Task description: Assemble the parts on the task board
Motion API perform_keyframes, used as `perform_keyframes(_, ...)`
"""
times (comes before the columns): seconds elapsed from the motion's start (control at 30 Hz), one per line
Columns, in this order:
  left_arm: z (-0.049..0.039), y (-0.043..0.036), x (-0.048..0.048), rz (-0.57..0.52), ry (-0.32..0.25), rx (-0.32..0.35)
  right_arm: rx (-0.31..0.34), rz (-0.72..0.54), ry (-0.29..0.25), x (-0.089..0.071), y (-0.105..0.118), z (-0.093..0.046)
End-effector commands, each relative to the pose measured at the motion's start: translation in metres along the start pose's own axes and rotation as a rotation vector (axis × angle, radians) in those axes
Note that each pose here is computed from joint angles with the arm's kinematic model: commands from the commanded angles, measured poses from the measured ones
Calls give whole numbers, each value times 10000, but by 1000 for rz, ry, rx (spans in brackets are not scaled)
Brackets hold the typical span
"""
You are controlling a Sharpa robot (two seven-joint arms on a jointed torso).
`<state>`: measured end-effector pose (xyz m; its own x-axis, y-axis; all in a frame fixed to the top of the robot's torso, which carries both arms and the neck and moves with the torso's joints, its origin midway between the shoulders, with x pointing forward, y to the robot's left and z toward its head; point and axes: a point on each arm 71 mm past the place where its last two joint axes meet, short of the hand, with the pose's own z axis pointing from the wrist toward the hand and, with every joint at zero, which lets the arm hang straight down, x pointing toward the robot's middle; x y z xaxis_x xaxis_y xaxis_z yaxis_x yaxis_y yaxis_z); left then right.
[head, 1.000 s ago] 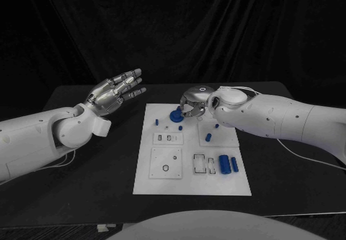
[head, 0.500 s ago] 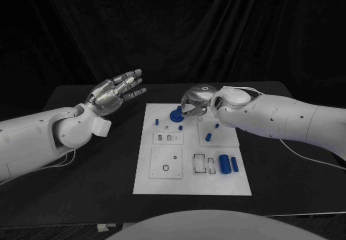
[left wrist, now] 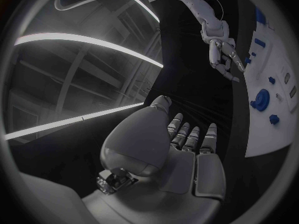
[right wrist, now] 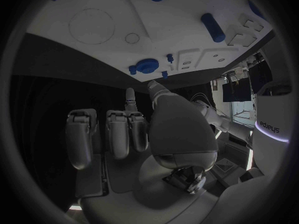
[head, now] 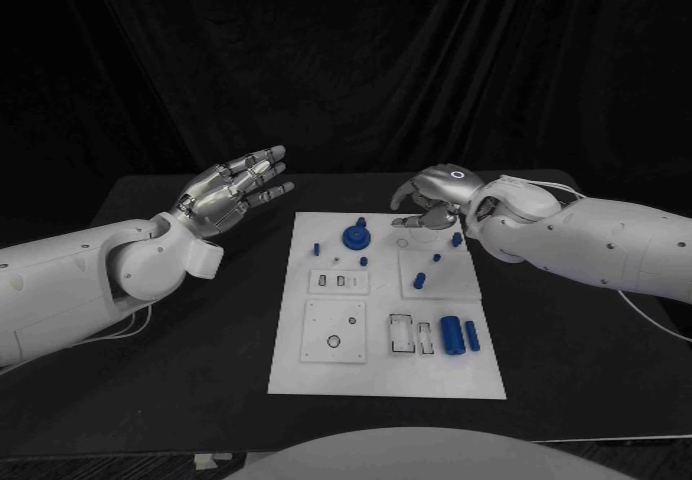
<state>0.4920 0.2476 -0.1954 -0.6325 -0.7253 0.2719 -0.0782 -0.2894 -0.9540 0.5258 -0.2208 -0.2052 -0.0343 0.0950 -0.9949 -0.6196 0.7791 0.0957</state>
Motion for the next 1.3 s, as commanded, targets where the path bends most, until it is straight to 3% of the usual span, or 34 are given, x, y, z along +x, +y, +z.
perform_keyframes(0.03, 5, 0, 14, -8, 7, 11, -10, 73, -106, -139, -86, -123)
perform_keyframes(0.3, 0, 34, 18, -13, 7, 6, 63, 208, -100, -198, -394, -434)
perform_keyframes(0.6, -19, 91, 15, -22, 7, 1, 92, 277, -70, -14, -609, -739)
perform_keyframes(0.97, -26, 123, 21, -28, 9, -1, 146, 303, -15, 261, -799, -955)
perform_keyframes(1.3, -26, 140, 20, -31, 11, -5, 189, 317, 18, 436, -845, -1057)
